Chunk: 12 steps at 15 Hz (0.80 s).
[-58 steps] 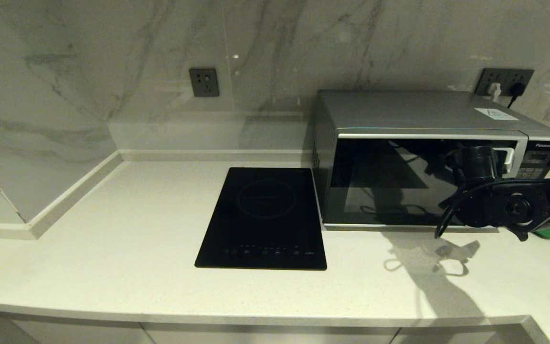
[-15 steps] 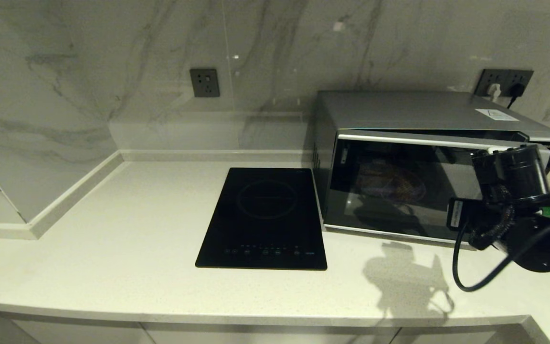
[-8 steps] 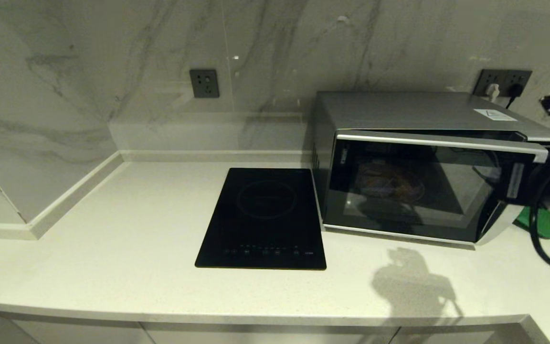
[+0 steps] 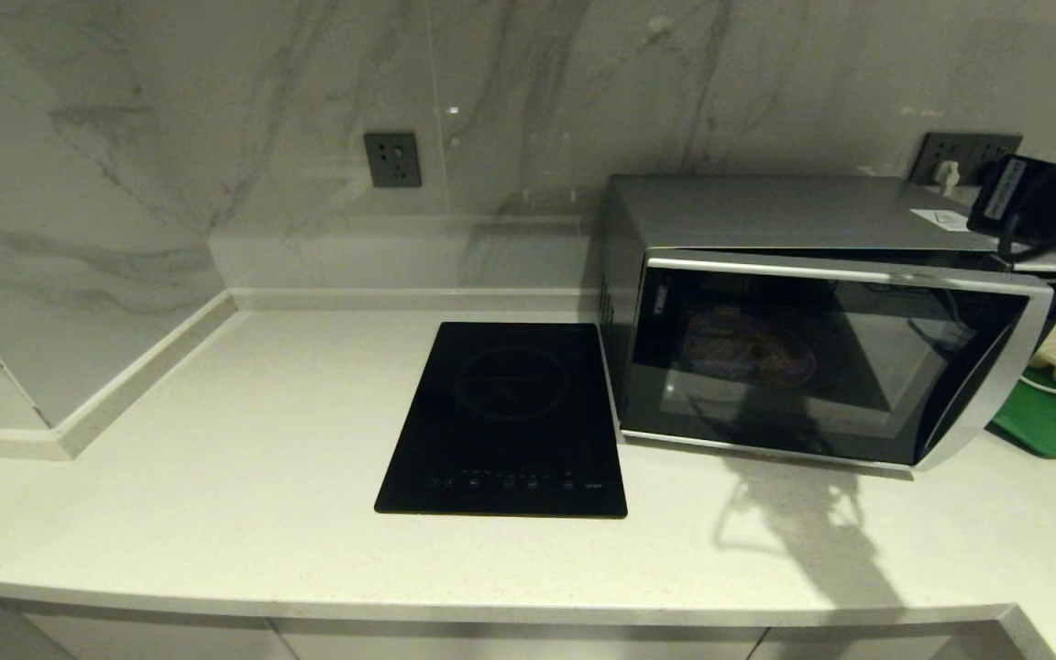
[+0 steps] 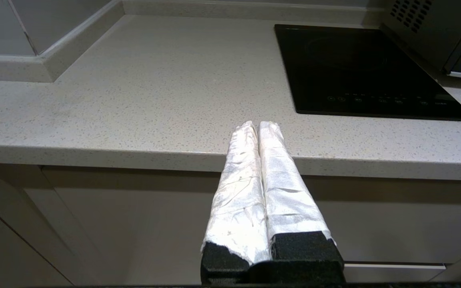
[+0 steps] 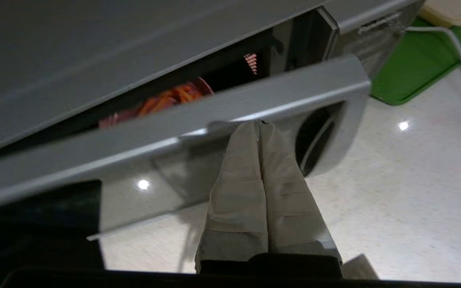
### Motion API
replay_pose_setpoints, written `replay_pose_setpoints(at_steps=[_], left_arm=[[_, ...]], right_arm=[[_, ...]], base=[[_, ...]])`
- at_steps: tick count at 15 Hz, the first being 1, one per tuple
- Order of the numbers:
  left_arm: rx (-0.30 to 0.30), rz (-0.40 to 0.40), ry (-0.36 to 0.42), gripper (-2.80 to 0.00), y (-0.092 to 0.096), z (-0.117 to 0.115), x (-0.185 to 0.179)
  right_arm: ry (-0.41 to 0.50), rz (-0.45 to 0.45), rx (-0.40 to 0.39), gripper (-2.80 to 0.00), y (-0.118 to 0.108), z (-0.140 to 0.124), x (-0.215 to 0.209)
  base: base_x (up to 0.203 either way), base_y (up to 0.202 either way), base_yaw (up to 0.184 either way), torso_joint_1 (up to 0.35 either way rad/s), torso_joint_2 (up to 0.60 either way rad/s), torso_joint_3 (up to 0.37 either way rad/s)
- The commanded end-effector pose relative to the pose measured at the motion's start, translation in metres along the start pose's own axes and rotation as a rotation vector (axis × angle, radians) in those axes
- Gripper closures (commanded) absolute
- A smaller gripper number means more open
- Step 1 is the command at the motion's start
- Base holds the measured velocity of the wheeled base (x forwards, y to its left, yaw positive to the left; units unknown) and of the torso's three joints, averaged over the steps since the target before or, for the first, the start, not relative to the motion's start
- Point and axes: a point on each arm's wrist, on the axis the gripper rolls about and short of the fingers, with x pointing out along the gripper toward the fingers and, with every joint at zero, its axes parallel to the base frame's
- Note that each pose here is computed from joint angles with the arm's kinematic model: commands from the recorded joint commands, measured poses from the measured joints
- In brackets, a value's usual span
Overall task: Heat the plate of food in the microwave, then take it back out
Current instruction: Open the microwave oven
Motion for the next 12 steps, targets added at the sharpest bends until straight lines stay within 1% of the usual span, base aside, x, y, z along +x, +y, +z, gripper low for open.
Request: replay_pose_setpoints(at_steps=[1, 2, 4, 6, 12], left_arm=[[-0.001, 0.001, -0.001, 0.0, 0.0, 0.0, 0.0], [-0.001, 0.001, -0.001, 0.0, 0.0, 0.0, 0.0], [-0.001, 0.001, -0.001, 0.0, 0.0, 0.0, 0.0], [-0.001, 0.001, -0.001, 0.0, 0.0, 0.0, 0.0], [-0.001, 0.001, -0.001, 0.0, 0.0, 0.0, 0.0]], right_arm=[[0.046, -0.042, 0.037, 0.0, 0.016, 0.0, 0.039], [0.056, -0.042, 0.067, 0.0, 0.016, 0.001, 0.046], [0.102, -0.01, 0.139, 0.0, 0.016, 0.002, 0.055], [0.138, -0.007, 0.197, 0.0, 0.015, 0.002, 0.067], [0.147, 0.003, 0.21, 0.0, 0.018, 0.001, 0.079]], base=[[0.0, 0.0, 0.0, 0.0, 0.0, 0.0], [0.0, 0.0, 0.0, 0.0, 0.0, 0.0], [0.0, 0.0, 0.0, 0.0, 0.0, 0.0], [0.0, 0.0, 0.0, 0.0, 0.0, 0.0], [0.0, 0.0, 0.0, 0.0, 0.0, 0.0]])
